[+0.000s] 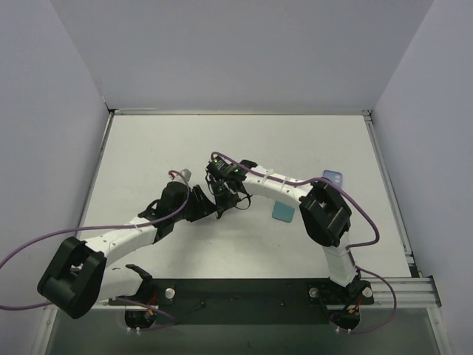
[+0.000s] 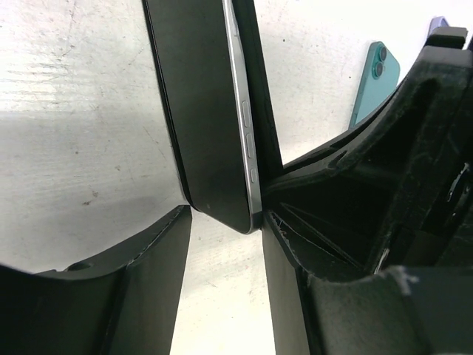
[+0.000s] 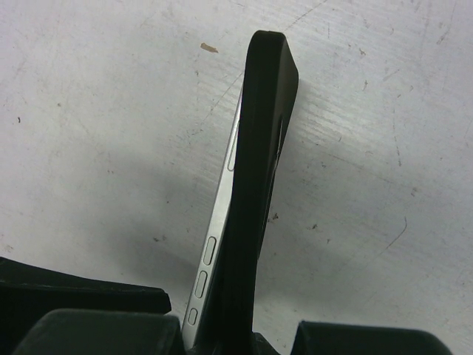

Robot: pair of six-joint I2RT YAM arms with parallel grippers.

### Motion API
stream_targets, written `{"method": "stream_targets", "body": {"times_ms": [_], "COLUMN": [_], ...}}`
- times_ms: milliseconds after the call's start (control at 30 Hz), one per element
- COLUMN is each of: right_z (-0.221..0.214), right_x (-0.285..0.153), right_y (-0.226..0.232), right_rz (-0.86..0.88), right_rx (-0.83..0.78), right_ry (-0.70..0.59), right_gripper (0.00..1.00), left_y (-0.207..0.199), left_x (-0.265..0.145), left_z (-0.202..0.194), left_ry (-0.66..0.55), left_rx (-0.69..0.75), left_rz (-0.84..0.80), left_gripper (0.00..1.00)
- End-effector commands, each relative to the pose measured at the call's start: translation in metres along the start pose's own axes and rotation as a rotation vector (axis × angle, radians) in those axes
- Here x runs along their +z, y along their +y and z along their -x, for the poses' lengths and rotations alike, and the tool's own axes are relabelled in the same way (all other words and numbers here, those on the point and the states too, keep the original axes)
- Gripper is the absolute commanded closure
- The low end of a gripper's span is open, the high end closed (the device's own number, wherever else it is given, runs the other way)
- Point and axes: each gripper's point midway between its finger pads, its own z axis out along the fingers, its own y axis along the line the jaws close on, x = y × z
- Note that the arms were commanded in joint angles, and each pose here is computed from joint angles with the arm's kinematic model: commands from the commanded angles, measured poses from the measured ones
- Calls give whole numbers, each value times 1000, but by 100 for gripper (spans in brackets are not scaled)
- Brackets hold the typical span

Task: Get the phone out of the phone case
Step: Remove the phone case from the phone.

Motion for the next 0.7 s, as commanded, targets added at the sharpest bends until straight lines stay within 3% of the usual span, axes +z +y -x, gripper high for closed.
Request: {"method": "stream_targets", "body": {"times_ms": [0, 167, 667], "right_z": [-48, -46, -40], "right_x": [45, 42, 34], "right_y": [26, 27, 26], "right_rz": [65, 63, 47], "right_rx": [-27, -34, -46], "right_ry": [144, 139, 117], "right_gripper": [100, 100, 100], "left_y": [3, 13, 26], "left_x": [2, 1, 3], "left_z": [17, 19, 21], "left_ry": [-56, -71, -102], "left_rx": [56, 81, 178], "left_rz": [75, 176, 381], "left_gripper": [47, 55, 61]}}
